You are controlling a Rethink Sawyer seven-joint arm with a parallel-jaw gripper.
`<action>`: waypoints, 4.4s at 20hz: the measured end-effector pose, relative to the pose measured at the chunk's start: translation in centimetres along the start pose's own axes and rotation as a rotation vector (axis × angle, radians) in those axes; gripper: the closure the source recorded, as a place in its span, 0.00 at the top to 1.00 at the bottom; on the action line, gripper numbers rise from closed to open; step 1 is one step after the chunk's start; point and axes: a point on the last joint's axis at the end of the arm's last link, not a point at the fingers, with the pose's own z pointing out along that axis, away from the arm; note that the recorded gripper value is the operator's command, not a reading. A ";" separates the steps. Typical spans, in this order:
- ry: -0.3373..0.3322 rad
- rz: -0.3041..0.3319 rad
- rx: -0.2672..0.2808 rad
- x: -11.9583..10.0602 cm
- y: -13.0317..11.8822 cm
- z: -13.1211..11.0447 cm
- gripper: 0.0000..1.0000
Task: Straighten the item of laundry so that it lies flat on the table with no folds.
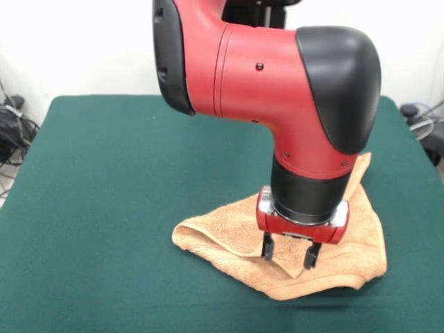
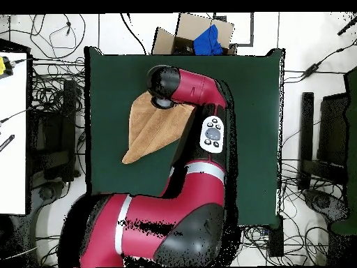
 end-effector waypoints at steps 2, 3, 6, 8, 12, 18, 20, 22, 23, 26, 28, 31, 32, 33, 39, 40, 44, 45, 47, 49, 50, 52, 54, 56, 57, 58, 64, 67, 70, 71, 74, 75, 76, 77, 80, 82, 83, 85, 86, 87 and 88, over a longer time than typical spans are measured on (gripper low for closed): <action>0.001 -0.002 0.001 0.1 0.1 0.1 0.00; 0.001 -0.002 0.001 0.1 0.2 0.1 0.00; 0.007 -0.006 0.001 0.3 0.5 0.3 0.00; 0.015 -0.015 0.002 0.7 1.2 0.5 0.00; 0.035 -0.032 0.003 1.3 2.4 0.5 0.00; 0.037 -0.045 0.020 1.7 2.9 0.3 0.00; 0.036 -0.045 0.025 1.7 2.8 0.2 0.00; 0.034 -0.044 0.031 1.5 2.5 -0.2 0.00; 0.030 -0.043 0.031 1.4 2.4 -0.4 0.00; 0.014 -0.039 0.030 0.9 2.3 -1.7 0.00; 0.005 -0.038 0.028 0.7 2.2 -2.4 0.00; -0.008 -0.036 0.026 0.4 2.2 -3.5 0.00; -0.013 -0.036 0.025 0.2 2.2 -3.9 0.00; -0.018 -0.035 0.024 0.1 2.2 -4.4 0.00; -0.029 -0.034 0.022 -0.1 2.2 -5.4 0.00; -0.030 -0.033 0.022 -0.1 2.2 -5.4 0.00; -0.027 -0.032 0.022 -0.1 2.0 -5.2 0.00; -0.026 -0.032 0.022 -0.1 2.0 -5.2 0.00; -0.024 -0.032 0.023 0.0 2.0 -5.0 0.00; -0.022 -0.032 0.023 0.0 2.0 -4.9 1.00; -0.022 -0.032 0.023 0.0 2.0 -4.9 1.00; -0.022 -0.032 0.023 0.1 2.0 -4.8 1.00; -0.027 -0.032 0.023 0.0 2.0 -4.8 1.00; -0.029 -0.031 0.023 0.0 2.0 -4.8 1.00; -0.028 -0.031 0.023 0.0 2.0 -4.8 1.00; -0.028 -0.031 0.023 0.0 1.9 -4.8 1.00; -0.022 -0.028 0.024 0.0 1.7 -4.3 1.00; -0.018 -0.023 0.025 0.0 1.3 -4.0 1.00; -0.016 -0.019 0.025 0.0 1.0 -3.9 1.00; -0.015 -0.016 0.025 -0.1 0.7 -3.8 1.00; -0.012 -0.010 0.025 -0.1 0.3 -3.6 1.00; -0.011 -0.009 0.026 -0.1 0.2 -3.6 1.00; -0.009 -0.007 0.026 -0.1 0.0 -3.4 1.00; -0.007 -0.005 0.026 -0.1 -0.1 -3.3 1.00; 0.004 -0.002 0.028 0.1 -0.4 -2.6 1.00; 0.014 -0.001 0.029 0.4 -0.5 -1.8 1.00; 0.018 -0.001 0.030 0.5 -0.5 -1.6 1.00; 0.028 -0.002 0.031 0.8 -0.5 -0.9 1.00; 0.031 -0.002 0.031 0.9 -0.5 -0.7 1.00; 0.033 -0.002 0.032 0.9 -0.5 -0.5 1.00; 0.037 -0.002 0.032 1.0 -0.6 -0.2 1.00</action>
